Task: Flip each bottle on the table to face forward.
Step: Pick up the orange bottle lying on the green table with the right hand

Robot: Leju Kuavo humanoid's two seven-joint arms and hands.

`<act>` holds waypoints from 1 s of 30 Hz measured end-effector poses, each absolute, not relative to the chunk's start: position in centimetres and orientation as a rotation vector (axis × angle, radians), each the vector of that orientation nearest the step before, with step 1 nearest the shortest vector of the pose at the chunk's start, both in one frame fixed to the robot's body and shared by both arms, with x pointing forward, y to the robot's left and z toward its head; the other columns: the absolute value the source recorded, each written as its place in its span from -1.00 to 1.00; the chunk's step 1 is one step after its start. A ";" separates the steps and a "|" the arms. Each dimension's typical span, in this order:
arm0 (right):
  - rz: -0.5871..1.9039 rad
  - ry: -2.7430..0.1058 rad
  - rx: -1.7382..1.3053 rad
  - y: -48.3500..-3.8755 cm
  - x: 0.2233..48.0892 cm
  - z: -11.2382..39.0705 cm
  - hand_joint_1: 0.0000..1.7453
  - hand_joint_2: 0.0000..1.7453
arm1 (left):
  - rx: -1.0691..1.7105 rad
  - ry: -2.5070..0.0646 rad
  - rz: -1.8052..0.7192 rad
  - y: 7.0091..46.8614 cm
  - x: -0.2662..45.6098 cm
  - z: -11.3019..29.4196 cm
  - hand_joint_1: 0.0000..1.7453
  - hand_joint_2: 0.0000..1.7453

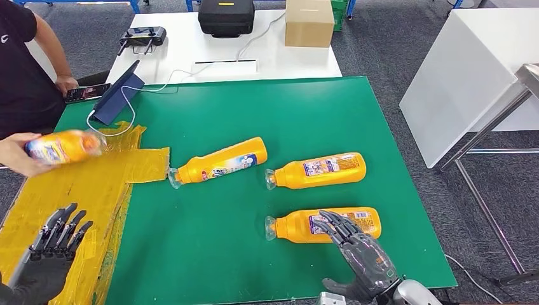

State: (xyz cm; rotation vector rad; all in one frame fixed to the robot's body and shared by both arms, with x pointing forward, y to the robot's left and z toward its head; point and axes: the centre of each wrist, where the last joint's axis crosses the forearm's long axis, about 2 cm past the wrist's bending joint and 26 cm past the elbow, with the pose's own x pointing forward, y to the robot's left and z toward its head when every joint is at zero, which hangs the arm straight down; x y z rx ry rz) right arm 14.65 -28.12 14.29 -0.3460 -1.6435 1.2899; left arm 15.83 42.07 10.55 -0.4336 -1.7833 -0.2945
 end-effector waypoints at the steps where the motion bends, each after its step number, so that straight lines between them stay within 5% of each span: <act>1: 1.291 -1.641 -0.351 -28.3 14.6 14.3 -1.00 1.00 | -0.433 -1.784 -0.293 42.0 15.8 10.6 -1.00 -1.00; 30: 1.345 -1.388 -0.583 -32.9 20.2 15.3 -1.00 1.00 | -0.458 -1.812 -0.240 41.5 17.2 11.6 -1.00 -1.00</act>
